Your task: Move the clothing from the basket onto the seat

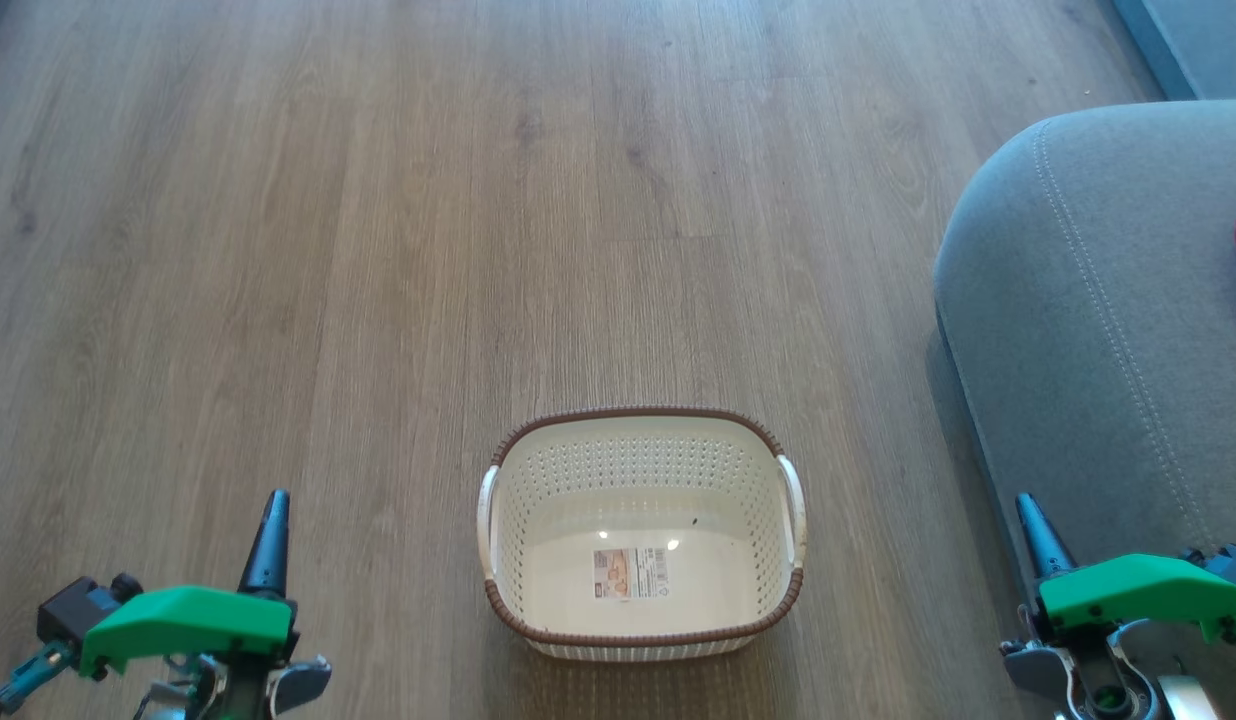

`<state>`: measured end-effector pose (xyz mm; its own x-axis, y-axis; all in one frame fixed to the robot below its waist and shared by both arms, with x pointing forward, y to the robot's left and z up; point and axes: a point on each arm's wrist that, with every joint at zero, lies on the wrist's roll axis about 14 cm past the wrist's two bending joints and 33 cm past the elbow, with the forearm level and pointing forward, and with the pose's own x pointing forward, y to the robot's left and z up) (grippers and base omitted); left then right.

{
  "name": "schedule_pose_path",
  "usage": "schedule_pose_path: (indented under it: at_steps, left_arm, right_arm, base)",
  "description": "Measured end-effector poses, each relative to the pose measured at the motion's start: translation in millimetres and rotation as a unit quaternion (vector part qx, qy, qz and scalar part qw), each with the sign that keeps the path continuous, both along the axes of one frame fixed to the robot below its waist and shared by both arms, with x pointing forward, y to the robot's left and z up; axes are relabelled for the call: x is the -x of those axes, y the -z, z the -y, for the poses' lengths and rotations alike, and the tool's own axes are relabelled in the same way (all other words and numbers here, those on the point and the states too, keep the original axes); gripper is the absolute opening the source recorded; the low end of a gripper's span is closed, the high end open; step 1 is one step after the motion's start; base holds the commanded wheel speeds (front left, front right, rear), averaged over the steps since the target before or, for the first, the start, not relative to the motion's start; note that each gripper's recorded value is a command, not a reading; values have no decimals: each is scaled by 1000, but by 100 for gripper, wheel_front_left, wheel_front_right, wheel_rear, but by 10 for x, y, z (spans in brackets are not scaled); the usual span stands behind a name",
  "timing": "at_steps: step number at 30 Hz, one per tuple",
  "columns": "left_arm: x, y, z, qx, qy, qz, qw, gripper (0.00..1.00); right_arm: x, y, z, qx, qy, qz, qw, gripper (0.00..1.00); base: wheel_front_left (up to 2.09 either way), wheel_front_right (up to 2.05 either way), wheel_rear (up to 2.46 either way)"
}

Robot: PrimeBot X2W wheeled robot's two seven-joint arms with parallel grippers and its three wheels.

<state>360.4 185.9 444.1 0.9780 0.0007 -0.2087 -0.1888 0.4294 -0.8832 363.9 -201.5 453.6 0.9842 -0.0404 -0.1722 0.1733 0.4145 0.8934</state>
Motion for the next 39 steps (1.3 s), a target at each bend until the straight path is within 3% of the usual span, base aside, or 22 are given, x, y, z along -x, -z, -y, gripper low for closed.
schedule_pose_path:
  at_steps: [20, 39]
  left_arm:
    - [-55, -125, -18, 115, -15, 20, 993, 0]
    - [-121, -290, -39, 218, -23, 48, 975, 0]
  right_arm:
    - [-30, -81, 35, -111, 16, 16, 994, 0]
    - [-88, -207, 53, -213, 23, 42, 976, 0]
  base:
    - [0, 0, 0]
    - [0, 0, 0]
